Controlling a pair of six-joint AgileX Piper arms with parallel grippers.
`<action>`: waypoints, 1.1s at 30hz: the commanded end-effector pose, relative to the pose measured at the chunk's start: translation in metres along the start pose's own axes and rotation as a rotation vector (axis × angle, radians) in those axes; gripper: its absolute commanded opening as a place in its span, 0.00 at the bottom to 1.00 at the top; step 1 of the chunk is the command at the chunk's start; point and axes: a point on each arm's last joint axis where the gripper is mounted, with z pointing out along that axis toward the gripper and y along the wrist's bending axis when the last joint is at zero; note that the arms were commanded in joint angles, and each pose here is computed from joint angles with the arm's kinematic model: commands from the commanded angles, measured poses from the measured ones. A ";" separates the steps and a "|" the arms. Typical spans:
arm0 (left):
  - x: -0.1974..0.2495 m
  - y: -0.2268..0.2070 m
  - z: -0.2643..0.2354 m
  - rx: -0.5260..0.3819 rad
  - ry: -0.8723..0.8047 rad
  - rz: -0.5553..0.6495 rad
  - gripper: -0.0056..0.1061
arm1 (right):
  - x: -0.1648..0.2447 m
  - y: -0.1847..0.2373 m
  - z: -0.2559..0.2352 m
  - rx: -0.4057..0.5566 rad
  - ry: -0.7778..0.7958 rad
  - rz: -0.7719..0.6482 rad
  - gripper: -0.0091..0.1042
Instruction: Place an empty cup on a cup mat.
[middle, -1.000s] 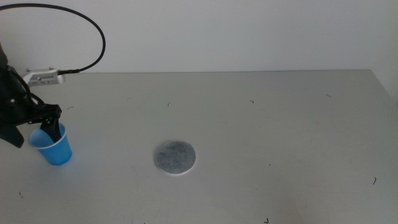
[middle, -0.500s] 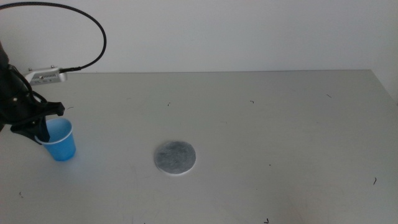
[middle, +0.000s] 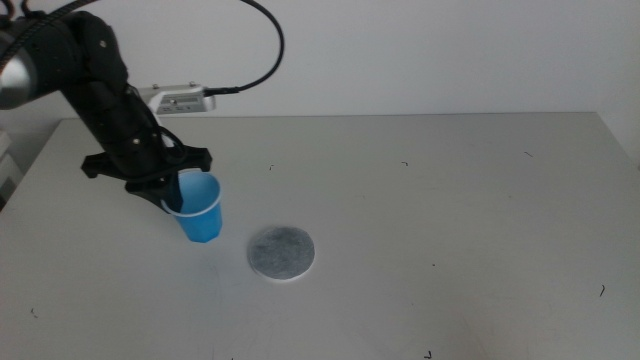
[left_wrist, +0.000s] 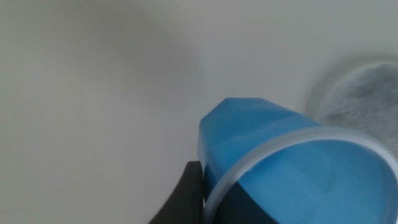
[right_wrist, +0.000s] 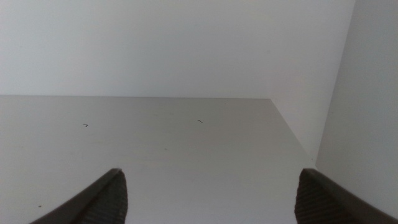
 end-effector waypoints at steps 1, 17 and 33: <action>-0.001 -0.032 -0.025 0.040 -0.103 0.027 0.05 | -0.012 0.000 -0.003 -0.002 -0.108 -0.017 0.91; 0.004 -0.110 0.015 0.089 -0.116 0.147 0.05 | -0.012 0.000 -0.003 -0.002 -0.108 -0.017 0.91; 0.007 -0.109 0.013 0.076 -0.091 0.187 0.77 | -0.012 0.000 -0.003 -0.002 -0.108 -0.017 0.91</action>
